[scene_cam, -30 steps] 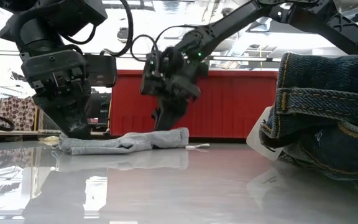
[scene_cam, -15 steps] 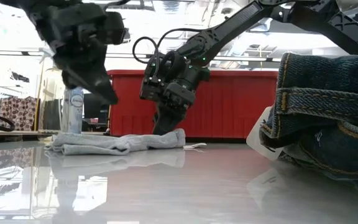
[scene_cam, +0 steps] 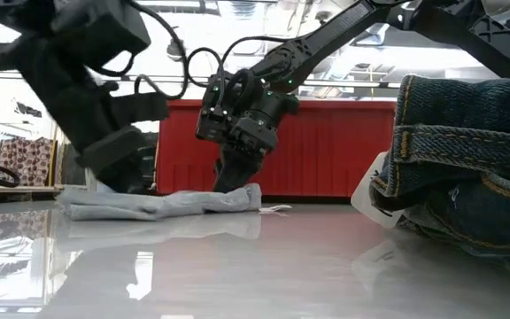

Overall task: Fold Laundry from Bin
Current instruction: Fold the gray boxer from the red laundry bin

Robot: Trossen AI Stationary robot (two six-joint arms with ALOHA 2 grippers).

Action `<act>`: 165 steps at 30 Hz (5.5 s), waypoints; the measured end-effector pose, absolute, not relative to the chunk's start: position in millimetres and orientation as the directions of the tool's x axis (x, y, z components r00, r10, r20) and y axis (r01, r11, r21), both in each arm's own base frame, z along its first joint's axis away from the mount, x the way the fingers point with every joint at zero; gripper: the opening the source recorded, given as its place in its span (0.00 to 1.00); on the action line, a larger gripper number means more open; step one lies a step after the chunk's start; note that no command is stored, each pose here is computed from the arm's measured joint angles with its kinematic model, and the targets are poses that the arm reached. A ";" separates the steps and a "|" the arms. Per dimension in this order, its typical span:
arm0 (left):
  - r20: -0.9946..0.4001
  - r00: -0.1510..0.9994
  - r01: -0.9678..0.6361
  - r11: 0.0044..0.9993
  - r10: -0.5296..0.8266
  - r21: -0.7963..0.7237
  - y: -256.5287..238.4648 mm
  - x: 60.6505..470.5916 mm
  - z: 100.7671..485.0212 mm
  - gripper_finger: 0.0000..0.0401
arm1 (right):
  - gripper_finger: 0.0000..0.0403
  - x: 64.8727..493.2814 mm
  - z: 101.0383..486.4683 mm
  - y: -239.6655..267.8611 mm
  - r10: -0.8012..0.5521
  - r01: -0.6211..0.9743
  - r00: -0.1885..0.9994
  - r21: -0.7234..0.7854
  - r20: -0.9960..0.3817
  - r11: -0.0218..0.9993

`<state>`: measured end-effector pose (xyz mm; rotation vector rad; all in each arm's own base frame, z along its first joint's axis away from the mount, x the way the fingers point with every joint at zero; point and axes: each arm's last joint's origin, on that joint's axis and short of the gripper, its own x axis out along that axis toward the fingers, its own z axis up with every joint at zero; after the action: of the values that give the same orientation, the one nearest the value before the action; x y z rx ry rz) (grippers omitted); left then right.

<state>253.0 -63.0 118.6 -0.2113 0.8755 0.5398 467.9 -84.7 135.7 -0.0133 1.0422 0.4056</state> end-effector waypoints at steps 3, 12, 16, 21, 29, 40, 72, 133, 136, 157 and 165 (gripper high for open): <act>-0.807 0.481 -0.561 0.828 0.343 0.018 -62.2 247.5 107.6 0.00 | 0.31 469.3 140.5 -85.2 0.310 -0.341 0.439 0.163 -0.843 0.926; -0.831 0.496 -0.589 0.801 0.251 -0.110 -72.6 247.4 108.9 0.00 | 0.31 467.9 193.2 -96.7 0.252 -0.361 0.422 0.094 -0.871 0.928; -0.819 0.549 -0.648 0.704 0.168 -0.290 -77.7 253.0 111.1 0.00 | 0.31 461.5 214.0 -97.1 0.306 -0.375 0.423 0.143 -0.853 0.916; -0.763 0.632 -0.699 0.525 0.136 -0.485 -80.7 260.7 114.8 0.00 | 0.31 442.6 249.6 -71.8 0.570 -0.453 0.369 0.393 -0.734 0.800; -0.665 0.658 -0.734 0.106 0.354 -0.671 -71.4 264.1 118.5 0.00 | 0.31 398.2 305.7 5.7 0.677 -0.501 0.172 0.528 -0.716 0.685; -0.563 0.804 -0.595 0.238 0.192 -0.768 -71.9 282.4 133.8 0.00 | 0.30 360.8 306.3 119.5 0.375 -0.517 0.059 0.294 -0.925 0.804; -0.660 0.751 0.010 0.998 0.028 0.054 14.6 334.9 188.5 0.00 | 0.30 307.0 225.5 247.9 0.286 -0.026 0.127 0.285 -0.950 0.958; -0.888 0.450 -0.685 0.676 0.096 -0.274 31.5 330.3 115.8 0.00 | 0.70 428.8 164.9 136.8 0.072 -0.598 0.479 -0.265 -0.875 0.756; -0.885 0.454 -0.685 0.675 0.102 -0.274 31.7 330.6 115.6 0.00 | 0.70 428.2 154.4 135.1 0.042 -0.613 0.444 -0.270 -0.895 0.742; -0.879 0.464 -0.667 0.696 0.110 -0.265 31.7 327.3 111.8 0.00 | 0.36 433.3 143.5 129.2 0.010 -0.550 0.442 -0.262 -0.897 0.793; -0.879 0.465 -0.652 0.712 0.106 -0.259 31.6 327.4 111.8 0.00 | 0.13 433.6 142.9 128.7 -0.006 -0.468 0.446 -0.240 -0.895 0.851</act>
<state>327.4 31.6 111.8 -0.6356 0.9856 0.5063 433.6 128.7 142.9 -0.4988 1.0802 0.3009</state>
